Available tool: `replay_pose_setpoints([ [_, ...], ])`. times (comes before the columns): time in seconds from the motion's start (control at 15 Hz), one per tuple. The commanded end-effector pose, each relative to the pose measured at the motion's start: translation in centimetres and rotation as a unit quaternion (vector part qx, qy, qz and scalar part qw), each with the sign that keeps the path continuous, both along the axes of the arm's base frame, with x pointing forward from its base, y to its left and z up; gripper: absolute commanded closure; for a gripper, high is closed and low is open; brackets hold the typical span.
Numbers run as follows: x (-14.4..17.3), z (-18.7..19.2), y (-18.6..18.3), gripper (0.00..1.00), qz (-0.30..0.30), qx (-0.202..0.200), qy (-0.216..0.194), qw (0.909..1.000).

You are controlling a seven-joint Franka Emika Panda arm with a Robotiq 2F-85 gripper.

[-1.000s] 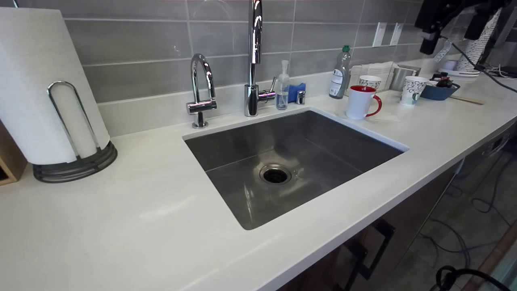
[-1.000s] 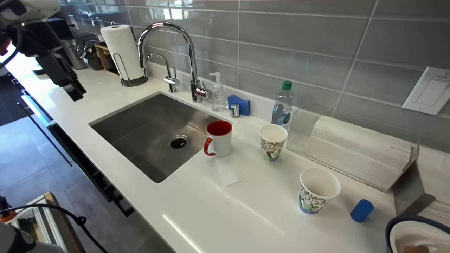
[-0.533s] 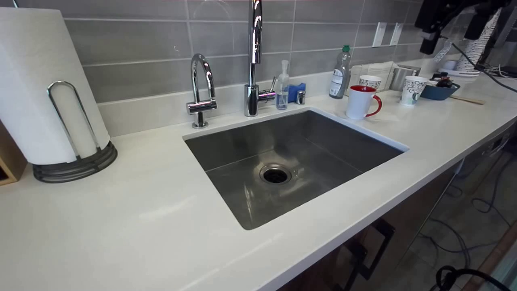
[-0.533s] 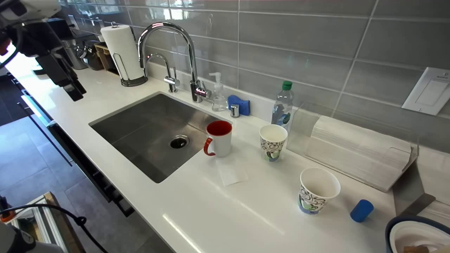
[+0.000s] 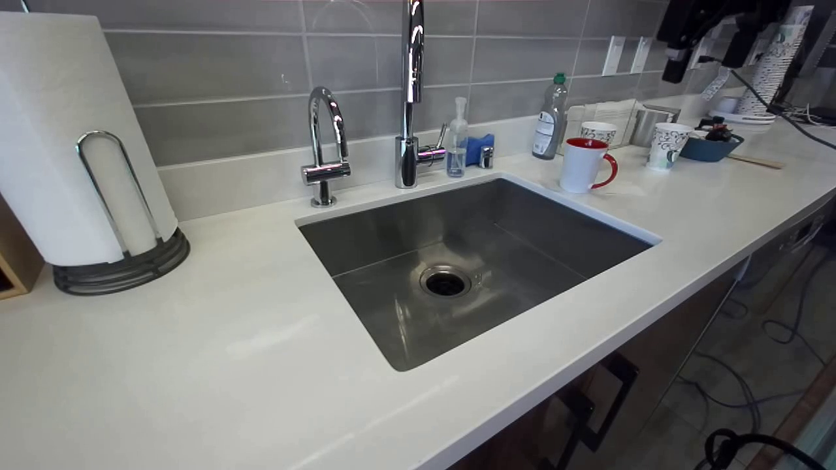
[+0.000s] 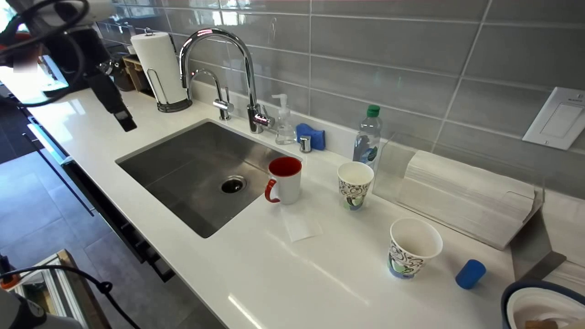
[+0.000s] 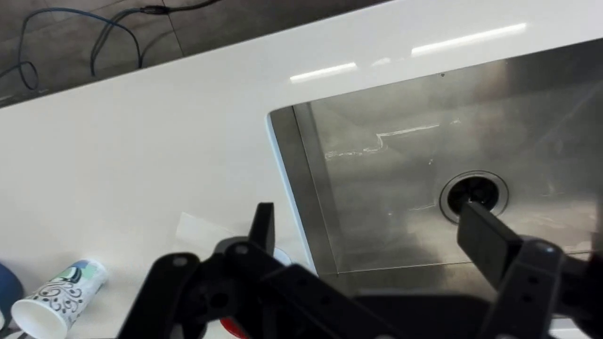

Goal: Put the white and red mug in the sink.

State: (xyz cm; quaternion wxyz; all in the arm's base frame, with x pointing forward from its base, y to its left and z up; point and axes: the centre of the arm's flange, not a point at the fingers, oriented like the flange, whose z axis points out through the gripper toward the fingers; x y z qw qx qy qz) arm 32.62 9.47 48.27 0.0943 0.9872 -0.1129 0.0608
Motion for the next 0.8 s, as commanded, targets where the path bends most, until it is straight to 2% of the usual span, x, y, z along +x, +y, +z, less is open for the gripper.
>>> replay_pose_setpoints([
  [0.0, 5.3, -0.1, -4.6, 0.00, 0.062, 0.015, 0.042, 0.9971],
  [0.2, 8.0, -0.7, -8.8, 0.00, 0.102, 0.023, 0.072, 0.9919],
  [0.4, 10.1, -1.7, -12.5, 0.00, 0.102, 0.044, 0.080, 0.9907],
  [0.73, 12.5, -5.4, -18.1, 0.00, 0.082, 0.101, 0.066, 0.9894],
])
